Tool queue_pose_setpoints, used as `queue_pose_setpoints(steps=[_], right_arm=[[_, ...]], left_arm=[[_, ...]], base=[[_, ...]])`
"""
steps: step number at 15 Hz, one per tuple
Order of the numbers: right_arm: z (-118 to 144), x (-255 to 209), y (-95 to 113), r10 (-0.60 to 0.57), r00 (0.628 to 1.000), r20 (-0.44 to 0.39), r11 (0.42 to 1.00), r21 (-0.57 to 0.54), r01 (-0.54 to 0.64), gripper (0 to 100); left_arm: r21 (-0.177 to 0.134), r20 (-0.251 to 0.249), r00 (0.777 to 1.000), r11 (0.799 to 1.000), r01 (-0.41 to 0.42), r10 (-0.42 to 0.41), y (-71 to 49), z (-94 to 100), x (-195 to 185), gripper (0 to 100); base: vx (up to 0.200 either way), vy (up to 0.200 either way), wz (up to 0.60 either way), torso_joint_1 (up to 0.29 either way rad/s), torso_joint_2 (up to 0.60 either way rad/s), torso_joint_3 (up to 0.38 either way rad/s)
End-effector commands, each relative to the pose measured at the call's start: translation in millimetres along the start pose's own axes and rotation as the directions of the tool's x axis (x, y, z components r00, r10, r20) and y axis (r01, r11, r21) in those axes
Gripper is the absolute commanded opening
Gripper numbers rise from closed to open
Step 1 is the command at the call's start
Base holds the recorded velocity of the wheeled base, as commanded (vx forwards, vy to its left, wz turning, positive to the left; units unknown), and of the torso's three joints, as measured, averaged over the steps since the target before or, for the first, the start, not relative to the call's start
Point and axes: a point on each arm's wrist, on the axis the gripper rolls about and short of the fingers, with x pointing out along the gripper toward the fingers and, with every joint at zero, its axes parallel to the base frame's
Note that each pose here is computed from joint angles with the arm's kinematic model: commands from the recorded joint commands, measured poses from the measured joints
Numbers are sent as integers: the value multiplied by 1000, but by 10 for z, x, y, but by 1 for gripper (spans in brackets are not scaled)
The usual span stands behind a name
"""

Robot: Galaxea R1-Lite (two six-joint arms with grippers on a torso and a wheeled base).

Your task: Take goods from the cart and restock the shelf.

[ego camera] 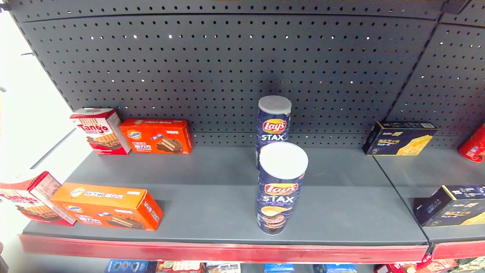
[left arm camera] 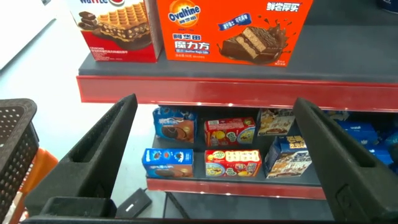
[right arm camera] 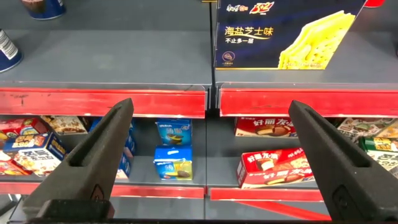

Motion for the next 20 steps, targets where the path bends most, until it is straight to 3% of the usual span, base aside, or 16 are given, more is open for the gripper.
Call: queue_pose_setpoints(steps=[1,12,15,20], right_arm=[[1,2,0,0,1000,-2,1000,0,0,100],[1,2,0,0,1000,-2,1000,0,0,100],[1,2,0,0,1000,-2,1000,0,0,100],[1,2,0,0,1000,-2,1000,0,0,100]], left_arm=[[5,-2,1000,1000,2,-2,0,-2,2,100],[-2,0,1000,1000,-4,4,1,2,0,100],[-4,-1,1000,1000,-1,1,0,2,0,100],[-4,-1,1000,1000,-2,2,0,2,0,100]], base=[[0,0,0,0,0,0],[0,-18,0,0,-1,0],[-200,0,0,12,4,2],[0,0,0,0,0,0]])
